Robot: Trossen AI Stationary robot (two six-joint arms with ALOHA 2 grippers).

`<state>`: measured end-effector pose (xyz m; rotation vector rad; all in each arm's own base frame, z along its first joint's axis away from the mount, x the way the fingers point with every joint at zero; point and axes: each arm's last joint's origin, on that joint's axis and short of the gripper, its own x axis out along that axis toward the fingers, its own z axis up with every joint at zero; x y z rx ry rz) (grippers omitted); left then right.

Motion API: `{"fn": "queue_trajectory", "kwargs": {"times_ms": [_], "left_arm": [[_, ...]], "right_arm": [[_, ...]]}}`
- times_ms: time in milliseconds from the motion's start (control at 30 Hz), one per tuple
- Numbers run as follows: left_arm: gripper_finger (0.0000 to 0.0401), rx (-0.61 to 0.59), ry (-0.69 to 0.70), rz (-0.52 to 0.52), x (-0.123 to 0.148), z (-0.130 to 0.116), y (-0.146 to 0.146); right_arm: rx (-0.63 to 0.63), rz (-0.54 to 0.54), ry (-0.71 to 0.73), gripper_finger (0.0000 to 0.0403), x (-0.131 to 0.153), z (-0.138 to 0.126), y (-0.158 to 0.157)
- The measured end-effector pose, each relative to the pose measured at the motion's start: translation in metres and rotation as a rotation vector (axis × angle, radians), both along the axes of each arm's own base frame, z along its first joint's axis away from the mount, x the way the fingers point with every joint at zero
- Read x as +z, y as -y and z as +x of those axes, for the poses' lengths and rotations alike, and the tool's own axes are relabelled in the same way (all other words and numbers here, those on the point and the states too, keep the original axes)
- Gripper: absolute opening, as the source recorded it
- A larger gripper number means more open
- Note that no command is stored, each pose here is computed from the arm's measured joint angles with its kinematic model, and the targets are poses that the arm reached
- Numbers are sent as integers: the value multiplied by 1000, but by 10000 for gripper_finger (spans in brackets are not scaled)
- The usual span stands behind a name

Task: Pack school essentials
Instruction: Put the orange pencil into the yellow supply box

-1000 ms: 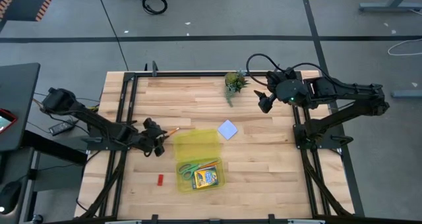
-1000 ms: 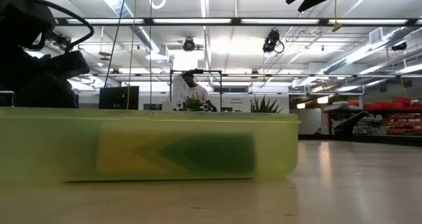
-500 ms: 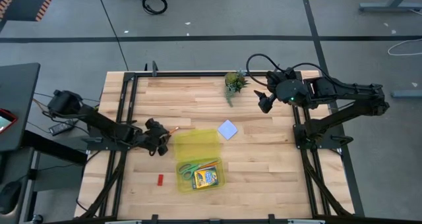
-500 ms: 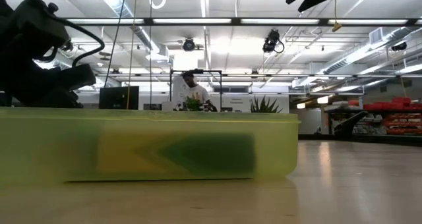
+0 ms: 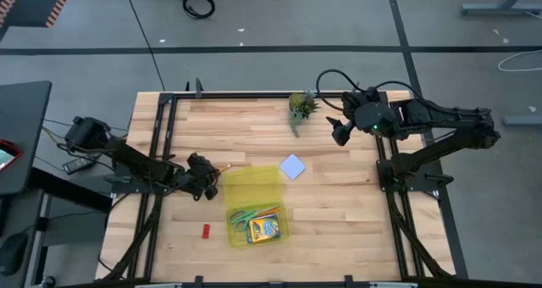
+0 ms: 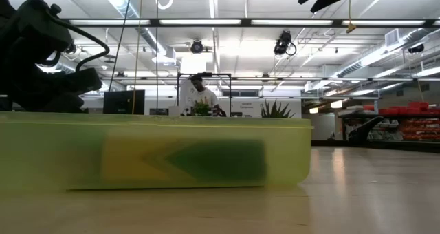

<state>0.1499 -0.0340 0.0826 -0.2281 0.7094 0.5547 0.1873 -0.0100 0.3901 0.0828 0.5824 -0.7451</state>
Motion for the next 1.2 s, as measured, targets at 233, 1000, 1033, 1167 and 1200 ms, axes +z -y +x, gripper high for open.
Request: {"fn": "queue_trajectory", "kwargs": {"times_ms": [233, 1000, 1033, 1167, 1200], "left_arm": [[17, 2, 4, -1, 0, 0, 0], [3, -65, -27, -16, 25, 26, 6], [3, -62, -31, -13, 25, 27, 6], [3, -62, -38, 3, 27, 29, 4], [3, -64, -35, 7, 28, 30, 4]], "right_arm": [[0, 0, 0, 359, 0, 0, 0], [18, 15, -2, 359, 0, 0, -1], [20, 17, -2, 359, 0, 0, -1], [24, 15, -6, 359, 0, 0, -1], [24, 15, -6, 359, 0, 0, -1]]}}
